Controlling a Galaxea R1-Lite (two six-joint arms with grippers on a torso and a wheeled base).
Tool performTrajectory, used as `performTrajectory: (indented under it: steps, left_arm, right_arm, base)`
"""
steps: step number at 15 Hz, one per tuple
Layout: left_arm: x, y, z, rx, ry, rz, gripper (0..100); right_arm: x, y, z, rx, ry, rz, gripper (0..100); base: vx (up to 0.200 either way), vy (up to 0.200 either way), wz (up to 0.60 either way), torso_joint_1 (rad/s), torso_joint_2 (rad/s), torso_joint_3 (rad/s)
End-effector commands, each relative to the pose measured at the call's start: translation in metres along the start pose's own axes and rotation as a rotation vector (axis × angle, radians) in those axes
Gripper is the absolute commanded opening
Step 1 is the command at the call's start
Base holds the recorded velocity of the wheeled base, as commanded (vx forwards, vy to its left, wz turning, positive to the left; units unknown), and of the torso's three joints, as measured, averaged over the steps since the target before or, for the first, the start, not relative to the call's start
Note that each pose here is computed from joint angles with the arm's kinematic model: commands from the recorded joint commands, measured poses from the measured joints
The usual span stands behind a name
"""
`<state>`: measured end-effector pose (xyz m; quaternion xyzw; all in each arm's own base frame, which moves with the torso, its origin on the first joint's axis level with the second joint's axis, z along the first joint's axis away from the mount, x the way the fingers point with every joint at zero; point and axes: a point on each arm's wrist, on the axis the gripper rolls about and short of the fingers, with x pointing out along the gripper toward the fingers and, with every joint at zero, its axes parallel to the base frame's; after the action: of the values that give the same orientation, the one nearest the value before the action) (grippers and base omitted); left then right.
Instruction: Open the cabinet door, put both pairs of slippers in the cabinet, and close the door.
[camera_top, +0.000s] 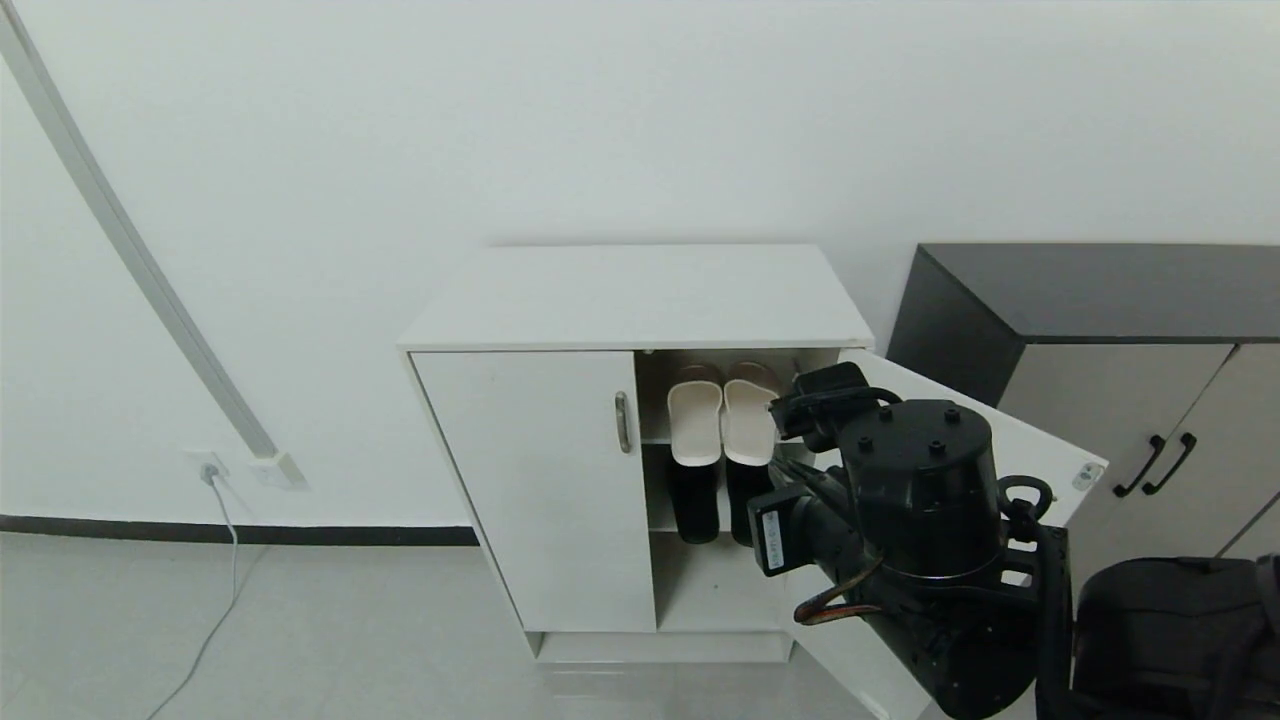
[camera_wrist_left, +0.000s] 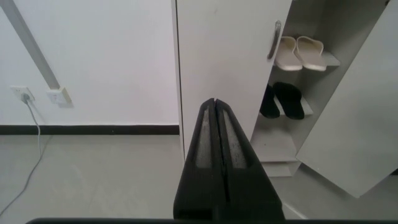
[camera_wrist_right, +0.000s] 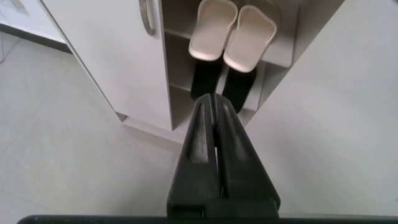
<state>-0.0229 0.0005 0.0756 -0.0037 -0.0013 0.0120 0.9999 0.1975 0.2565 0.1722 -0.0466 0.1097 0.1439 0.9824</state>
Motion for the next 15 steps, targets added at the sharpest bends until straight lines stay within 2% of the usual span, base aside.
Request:
performTrajectory:
  steps: [1, 8, 15]
  left_arm:
    - [0.0001, 0.0000, 0.0001, 0.000, 0.001, 0.001, 0]
    - [0.0001, 0.0000, 0.0001, 0.000, 0.001, 0.001, 0]
    - [0.0001, 0.0000, 0.0001, 0.000, 0.001, 0.001, 0]
  right_arm:
    - [-0.0001, 0.0001, 0.0000, 0.001, -0.001, 0.001, 0]
    - [0.0010, -0.0015, 0.0005, 0.006, -0.003, -0.005, 0]
    - [0.0014, -0.0027, -0.0012, -0.002, 0.002, -0.009, 0]
  base:
    - [0.000, 0.000, 0.00, 0.251, -0.57, -0.334]
    - [0.000, 0.000, 0.00, 0.237, -0.55, -0.301]
    - [0.000, 0.000, 0.00, 0.023, -0.05, -0.027]
